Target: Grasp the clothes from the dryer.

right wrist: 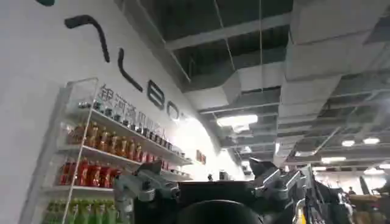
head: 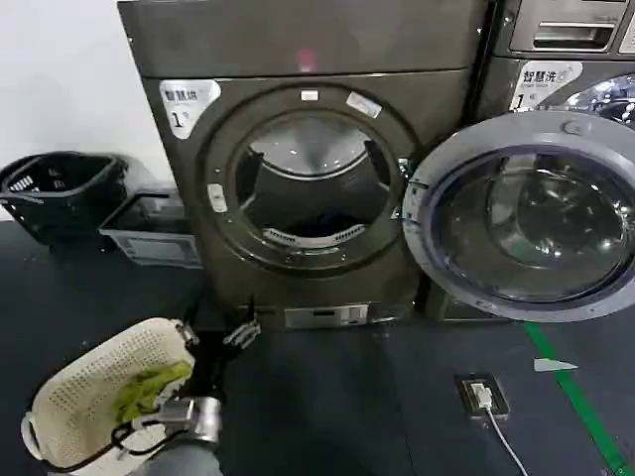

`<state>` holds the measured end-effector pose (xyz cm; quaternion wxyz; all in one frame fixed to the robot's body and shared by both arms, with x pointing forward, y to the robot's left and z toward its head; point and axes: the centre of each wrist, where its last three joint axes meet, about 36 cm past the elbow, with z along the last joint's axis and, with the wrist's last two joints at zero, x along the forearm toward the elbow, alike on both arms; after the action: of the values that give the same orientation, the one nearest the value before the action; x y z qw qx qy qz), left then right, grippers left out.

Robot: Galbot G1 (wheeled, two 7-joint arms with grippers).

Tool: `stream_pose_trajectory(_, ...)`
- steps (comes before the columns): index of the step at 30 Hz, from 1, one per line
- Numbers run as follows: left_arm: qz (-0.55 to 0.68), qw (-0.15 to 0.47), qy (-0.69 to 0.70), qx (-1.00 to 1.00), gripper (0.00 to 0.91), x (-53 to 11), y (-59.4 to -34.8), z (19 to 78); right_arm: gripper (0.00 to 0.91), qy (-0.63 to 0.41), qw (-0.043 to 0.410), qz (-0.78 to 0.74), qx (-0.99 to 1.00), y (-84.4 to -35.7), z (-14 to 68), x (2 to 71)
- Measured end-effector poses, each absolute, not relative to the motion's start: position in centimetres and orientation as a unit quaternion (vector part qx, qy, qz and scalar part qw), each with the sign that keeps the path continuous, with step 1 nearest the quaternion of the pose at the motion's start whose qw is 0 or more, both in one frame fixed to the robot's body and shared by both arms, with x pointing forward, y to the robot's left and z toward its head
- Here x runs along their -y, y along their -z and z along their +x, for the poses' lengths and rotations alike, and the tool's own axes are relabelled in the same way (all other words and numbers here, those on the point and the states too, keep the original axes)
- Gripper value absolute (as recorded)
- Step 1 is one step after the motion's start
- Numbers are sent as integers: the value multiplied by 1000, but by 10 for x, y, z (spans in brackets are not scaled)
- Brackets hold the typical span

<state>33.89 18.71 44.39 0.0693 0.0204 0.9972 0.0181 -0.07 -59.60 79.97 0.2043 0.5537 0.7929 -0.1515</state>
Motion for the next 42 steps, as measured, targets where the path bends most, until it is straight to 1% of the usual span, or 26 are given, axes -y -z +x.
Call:
stream_pose_trajectory(14, 21, 68, -18, -997, 907, -186, -446, 334, 907, 154, 216, 542, -798, -797, 1, 591)
stream_pose_trajectory(42, 25, 60, -13, -998, 907, -180, -443, 330, 907, 147, 220, 531, -805, -790, 5, 589)
